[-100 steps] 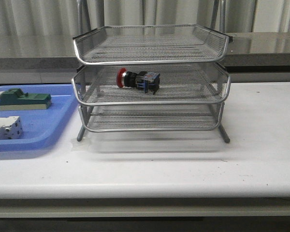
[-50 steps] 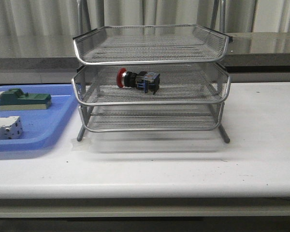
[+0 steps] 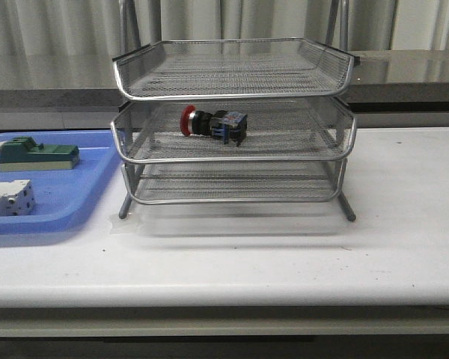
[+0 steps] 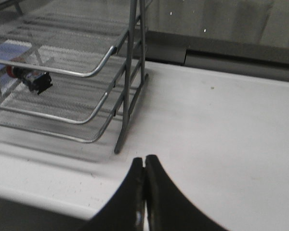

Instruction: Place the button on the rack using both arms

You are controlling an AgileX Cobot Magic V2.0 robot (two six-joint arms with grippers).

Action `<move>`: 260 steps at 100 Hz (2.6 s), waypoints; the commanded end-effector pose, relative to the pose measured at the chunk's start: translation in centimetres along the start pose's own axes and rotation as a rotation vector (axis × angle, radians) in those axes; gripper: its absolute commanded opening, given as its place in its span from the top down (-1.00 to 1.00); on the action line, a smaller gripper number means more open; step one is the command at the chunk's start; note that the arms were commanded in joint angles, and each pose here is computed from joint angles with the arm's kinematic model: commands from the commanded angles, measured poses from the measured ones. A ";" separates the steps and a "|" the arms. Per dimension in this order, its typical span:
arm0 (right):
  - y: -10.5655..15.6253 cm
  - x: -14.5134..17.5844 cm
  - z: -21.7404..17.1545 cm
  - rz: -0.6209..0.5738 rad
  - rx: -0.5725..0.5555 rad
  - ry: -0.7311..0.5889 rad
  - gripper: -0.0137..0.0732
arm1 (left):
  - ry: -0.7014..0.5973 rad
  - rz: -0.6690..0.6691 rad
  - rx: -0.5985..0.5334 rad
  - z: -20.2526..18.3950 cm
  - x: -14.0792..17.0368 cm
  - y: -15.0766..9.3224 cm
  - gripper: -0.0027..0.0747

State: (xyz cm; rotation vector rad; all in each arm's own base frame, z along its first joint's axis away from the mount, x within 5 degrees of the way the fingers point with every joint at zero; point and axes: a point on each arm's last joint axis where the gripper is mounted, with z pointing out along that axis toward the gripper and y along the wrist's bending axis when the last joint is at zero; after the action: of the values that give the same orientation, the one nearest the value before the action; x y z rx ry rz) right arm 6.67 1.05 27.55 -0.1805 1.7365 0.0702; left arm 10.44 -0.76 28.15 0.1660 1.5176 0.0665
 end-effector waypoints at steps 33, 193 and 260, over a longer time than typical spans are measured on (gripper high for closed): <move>0.1 5.2 -0.4 -0.008 0.039 -0.299 0.85 | -0.095 -0.013 -0.042 0.0 -1.5 0.5 0.98; 0.2 6.5 -0.2 -0.006 0.038 -0.287 0.85 | -0.090 -0.011 -0.041 0.0 -1.4 0.5 0.98; 0.2 6.5 -0.2 -0.006 0.038 -0.287 0.85 | -0.079 0.068 -0.005 -1.0 -0.6 0.0 0.98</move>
State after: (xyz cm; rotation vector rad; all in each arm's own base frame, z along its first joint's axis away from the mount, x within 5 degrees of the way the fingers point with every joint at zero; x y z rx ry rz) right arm 5.61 0.81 19.77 -0.1545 1.5696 0.0689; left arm 9.77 -0.86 27.15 0.2471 1.5238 0.1189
